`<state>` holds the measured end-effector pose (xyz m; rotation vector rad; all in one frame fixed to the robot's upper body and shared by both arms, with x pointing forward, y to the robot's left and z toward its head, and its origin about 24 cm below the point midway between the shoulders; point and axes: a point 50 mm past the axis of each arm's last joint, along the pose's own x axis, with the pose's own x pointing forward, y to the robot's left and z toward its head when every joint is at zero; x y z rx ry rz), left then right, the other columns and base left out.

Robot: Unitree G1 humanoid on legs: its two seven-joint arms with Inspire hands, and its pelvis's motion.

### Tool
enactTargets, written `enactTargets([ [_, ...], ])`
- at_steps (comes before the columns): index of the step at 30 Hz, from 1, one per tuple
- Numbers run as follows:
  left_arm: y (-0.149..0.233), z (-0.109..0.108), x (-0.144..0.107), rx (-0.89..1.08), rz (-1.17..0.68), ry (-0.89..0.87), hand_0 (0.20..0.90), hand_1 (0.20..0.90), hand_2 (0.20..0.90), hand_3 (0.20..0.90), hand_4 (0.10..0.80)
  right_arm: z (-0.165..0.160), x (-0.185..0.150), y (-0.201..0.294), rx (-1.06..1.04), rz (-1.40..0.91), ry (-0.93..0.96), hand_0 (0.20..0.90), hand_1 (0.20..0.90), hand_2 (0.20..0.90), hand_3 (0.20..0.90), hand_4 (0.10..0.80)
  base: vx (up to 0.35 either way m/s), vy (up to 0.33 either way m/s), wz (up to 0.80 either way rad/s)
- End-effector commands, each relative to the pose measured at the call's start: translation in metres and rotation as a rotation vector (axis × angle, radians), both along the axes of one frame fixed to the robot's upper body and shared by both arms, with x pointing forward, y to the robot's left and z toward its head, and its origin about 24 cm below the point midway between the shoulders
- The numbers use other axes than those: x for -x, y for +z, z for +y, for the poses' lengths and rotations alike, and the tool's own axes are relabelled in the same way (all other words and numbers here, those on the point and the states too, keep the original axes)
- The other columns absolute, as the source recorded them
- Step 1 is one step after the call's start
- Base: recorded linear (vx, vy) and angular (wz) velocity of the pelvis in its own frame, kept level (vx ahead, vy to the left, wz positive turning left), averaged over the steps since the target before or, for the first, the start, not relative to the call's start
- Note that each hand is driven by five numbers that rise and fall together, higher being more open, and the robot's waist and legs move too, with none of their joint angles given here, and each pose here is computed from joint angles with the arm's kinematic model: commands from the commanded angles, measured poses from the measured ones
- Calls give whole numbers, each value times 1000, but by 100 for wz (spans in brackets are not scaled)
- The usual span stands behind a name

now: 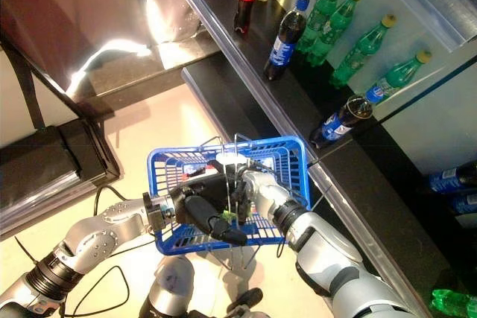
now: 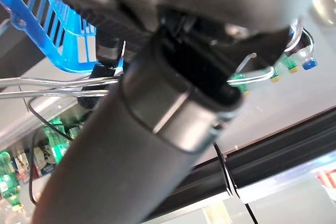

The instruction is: Pick up the drink and place into the basket.

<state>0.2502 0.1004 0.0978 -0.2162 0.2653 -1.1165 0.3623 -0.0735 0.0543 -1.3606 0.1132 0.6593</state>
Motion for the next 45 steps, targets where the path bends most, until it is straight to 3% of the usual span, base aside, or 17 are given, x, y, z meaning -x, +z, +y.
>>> enactTargets([
  [1, 123, -72, 63, 725, -413, -549, 300, 300, 300, 200, 100, 21, -1, 1, -36, -24, 7, 900, 900, 900, 900, 800, 0, 0, 0],
  [14, 123, -55, 50, 737, -458, -355, 300, 300, 300, 200, 100, 15, -1, 9, -120, -5, -37, 900, 900, 900, 900, 800, 0, 2, 0],
  [31, 119, 1, 23, 781, -533, 107, 300, 300, 300, 200, 100, 2, 18, 23, -358, -61, -62, 900, 900, 900, 900, 800, -14, 24, -9],
  [41, 114, 30, 12, 785, -539, 352, 300, 300, 300, 200, 100, -5, 34, 44, -620, -170, -56, 900, 900, 900, 900, 800, 3, 12, -11],
  [45, 99, 51, 6, 776, -517, 514, 300, 300, 300, 200, 100, -21, 52, 48, -813, -209, -76, 900, 900, 900, 900, 800, -9, 40, -33],
])
